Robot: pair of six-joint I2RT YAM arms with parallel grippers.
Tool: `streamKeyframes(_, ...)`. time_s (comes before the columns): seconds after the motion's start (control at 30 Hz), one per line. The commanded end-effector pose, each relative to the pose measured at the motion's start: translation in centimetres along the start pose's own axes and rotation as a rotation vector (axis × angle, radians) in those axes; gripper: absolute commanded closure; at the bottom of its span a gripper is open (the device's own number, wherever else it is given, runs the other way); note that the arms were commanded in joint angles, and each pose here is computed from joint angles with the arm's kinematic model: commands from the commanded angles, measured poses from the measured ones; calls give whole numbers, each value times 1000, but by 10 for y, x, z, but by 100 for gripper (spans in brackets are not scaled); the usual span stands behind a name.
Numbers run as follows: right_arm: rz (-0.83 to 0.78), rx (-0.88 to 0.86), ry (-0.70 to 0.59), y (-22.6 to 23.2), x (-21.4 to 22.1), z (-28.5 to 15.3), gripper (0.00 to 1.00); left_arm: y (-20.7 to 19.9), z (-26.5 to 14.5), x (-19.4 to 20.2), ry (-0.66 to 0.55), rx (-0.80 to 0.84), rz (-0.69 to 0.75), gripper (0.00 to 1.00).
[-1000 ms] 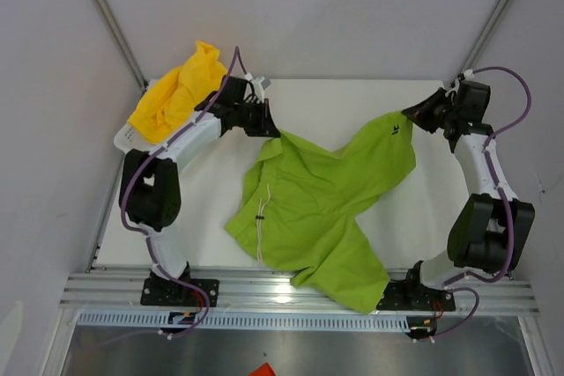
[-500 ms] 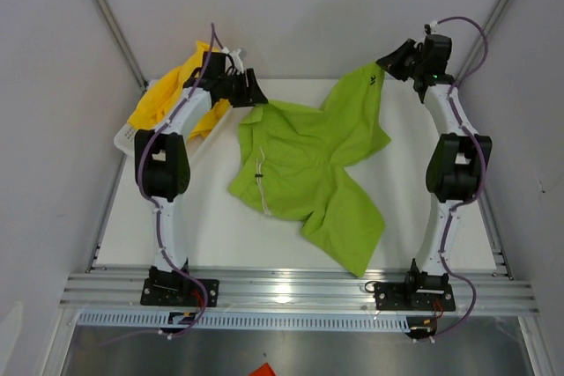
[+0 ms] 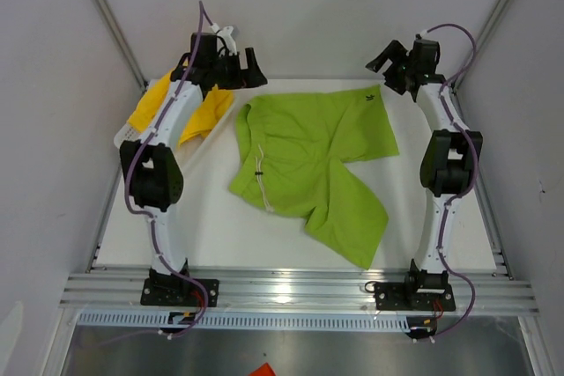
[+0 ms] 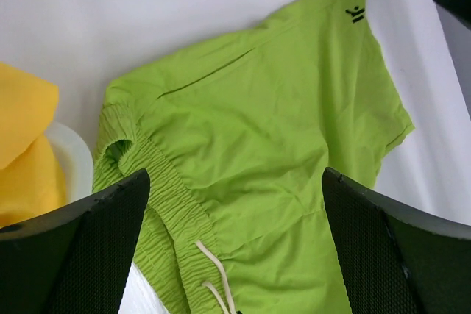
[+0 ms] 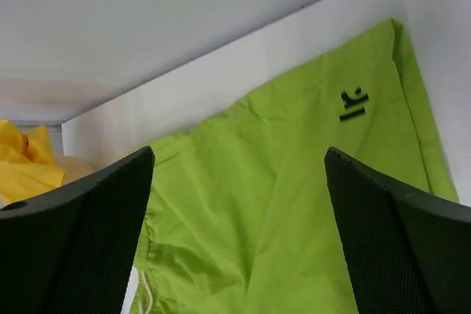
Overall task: Fold and stack the shorts
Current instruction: Flatten the shorts out
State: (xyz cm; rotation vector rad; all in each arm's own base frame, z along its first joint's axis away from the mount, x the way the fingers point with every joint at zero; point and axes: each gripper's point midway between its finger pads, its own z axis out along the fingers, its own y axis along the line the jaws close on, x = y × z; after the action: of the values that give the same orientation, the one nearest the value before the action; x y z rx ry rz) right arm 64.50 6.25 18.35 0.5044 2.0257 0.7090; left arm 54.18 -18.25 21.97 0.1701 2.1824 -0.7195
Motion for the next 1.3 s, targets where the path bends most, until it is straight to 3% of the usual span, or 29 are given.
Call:
streamKeyframes(0.0,-76,-10,-88,39,-33,-61,3,-38,-39,-25,-92,-28,117,1)
streamKeyframes(0.03,-60,37,-42,18,-8,-61,7,-29,-33,-5,-52,-57,90,1)
streamKeyframes(0.1,-70,31,-74,27,-7,-86,10,-20,-30,6,-48,-106,62,1)
streamKeyframes(0.13,-58,75,-37,7,16,-88,11,-14,-25,20,-25,-119,32,2)
streamKeyframes(0.27,-68,205,-34,-19,35,-121,16,1,-14,40,-7,-167,0,4)
streamKeyframes(0.47,-60,390,14,-81,69,-145,34,17,-8,41,-48,-239,-21,10)
streamKeyframes(0.73,-67,517,109,-126,96,-145,45,38,5,30,-101,-318,-58,13)
streamKeyframes(1.27,56,568,206,-153,153,-124,49,56,27,27,-102,-350,-91,10)
